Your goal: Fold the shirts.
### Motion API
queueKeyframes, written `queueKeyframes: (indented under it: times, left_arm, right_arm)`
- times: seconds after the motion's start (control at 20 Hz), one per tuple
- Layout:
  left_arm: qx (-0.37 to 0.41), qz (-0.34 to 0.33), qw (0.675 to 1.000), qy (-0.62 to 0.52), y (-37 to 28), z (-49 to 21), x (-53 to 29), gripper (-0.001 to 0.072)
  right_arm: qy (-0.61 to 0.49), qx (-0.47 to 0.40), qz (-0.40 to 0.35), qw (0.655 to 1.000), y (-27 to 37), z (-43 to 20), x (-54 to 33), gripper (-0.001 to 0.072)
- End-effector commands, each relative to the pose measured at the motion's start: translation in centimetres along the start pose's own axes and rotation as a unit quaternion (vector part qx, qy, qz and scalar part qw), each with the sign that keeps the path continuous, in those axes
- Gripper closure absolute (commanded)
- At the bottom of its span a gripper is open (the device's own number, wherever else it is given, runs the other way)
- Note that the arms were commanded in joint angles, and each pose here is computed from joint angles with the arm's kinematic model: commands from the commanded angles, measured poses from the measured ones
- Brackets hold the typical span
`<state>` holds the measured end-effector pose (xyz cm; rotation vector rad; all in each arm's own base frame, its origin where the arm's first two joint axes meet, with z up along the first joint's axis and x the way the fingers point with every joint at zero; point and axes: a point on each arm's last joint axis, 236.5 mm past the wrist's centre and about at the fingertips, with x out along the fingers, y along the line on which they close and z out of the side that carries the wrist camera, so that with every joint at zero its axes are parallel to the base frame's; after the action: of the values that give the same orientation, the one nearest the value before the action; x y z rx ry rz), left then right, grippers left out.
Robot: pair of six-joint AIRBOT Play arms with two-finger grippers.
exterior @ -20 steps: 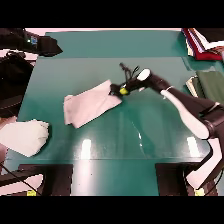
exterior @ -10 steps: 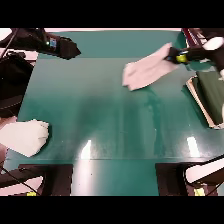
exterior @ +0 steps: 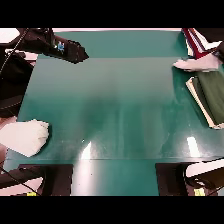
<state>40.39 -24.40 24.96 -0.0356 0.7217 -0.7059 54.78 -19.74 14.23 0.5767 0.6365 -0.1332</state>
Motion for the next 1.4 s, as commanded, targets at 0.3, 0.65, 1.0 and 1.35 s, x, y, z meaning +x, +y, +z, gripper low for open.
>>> queueKeyframes:
  times: [0.3, 0.65, 1.0, 1.35]
  left_arm:
    - [-0.002, -0.004, 1.0, 0.019, -0.2, -0.9, 0.0, 0.0682]
    - [-0.001, -0.006, 0.999, 0.036, -0.3, -1.7, 0.0, 0.0681]
    - [0.001, -0.006, 0.999, 0.036, -0.3, -1.7, 0.0, 0.0682]
    - [0.005, -0.006, 0.999, 0.037, -0.3, -1.7, 0.0, 0.0681]
  right_arm:
    - [-0.118, -0.086, 0.002, 0.989, 2.9, 8.5, -7.4, 0.0699]
    - [-0.077, -0.108, -0.026, 0.991, 0.1, 6.3, -11.0, 0.0698]
    - [0.036, -0.101, -0.158, 0.982, -8.6, 1.1, -16.3, 0.0698]
    - [0.116, -0.005, -0.21, 0.971, -14.9, -8.4, -19.6, 0.0698]
